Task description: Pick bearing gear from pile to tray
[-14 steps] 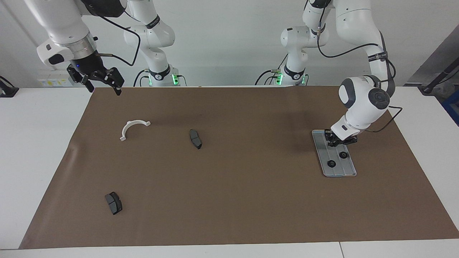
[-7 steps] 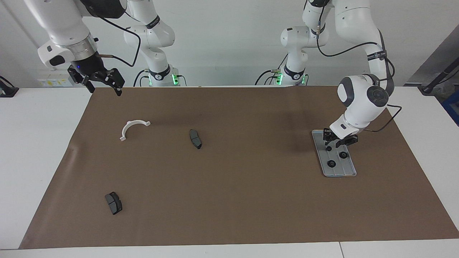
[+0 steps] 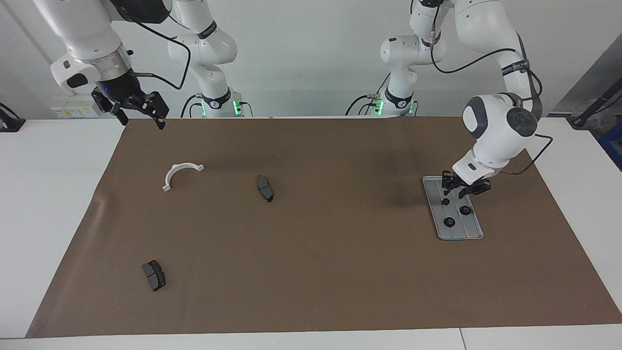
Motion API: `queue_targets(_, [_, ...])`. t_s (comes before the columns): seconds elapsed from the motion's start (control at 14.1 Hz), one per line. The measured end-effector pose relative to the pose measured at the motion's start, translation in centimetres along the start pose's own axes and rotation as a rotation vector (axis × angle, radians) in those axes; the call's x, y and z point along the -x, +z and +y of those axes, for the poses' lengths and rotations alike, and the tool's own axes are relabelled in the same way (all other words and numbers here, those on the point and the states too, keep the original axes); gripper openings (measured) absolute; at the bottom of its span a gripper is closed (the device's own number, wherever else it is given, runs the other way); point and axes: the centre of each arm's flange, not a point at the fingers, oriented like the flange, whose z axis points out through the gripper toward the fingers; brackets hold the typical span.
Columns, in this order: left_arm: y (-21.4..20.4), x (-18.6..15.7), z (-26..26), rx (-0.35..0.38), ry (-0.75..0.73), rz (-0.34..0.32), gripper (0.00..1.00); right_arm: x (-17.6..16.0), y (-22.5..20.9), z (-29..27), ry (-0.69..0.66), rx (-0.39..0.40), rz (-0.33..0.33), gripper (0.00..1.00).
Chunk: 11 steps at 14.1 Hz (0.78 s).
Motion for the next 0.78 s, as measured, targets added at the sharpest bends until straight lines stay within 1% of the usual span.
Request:
queue_targets(0.21, [-6.3,0.7,0.2,0.012,-0.007,-0.030,0.48,0.0,0.0,0.0,0.000,0.000,0.000,1.00])
queue_targets(0.43, [-12.0,2.4,0.5,0.010,-0.014,-0.019,0.51,0.0,0.0,0.0,0.000,0.000,0.000,1.00])
queue_targets(0.5, [-13.7,3.3,0.7,0.009,-0.015,-0.014,0.56,0.0,0.0,0.0,0.000,0.000,0.000,1.00])
queue_targets(0.57, [-15.2,4.4,1.1,0.009,-0.015,-0.012,0.56,0.0,0.0,0.0,0.000,0.000,0.000,1.00])
queue_targets(0.64, [-16.7,5.4,1.4,0.010,-0.016,-0.011,0.62,0.0,0.0,0.0,0.000,0.000,0.000,1.00])
queue_targets(0.78, [-20.2,7.2,1.7,0.009,-0.021,-0.006,0.81,0.0,0.0,0.0,0.000,0.000,0.000,1.00])
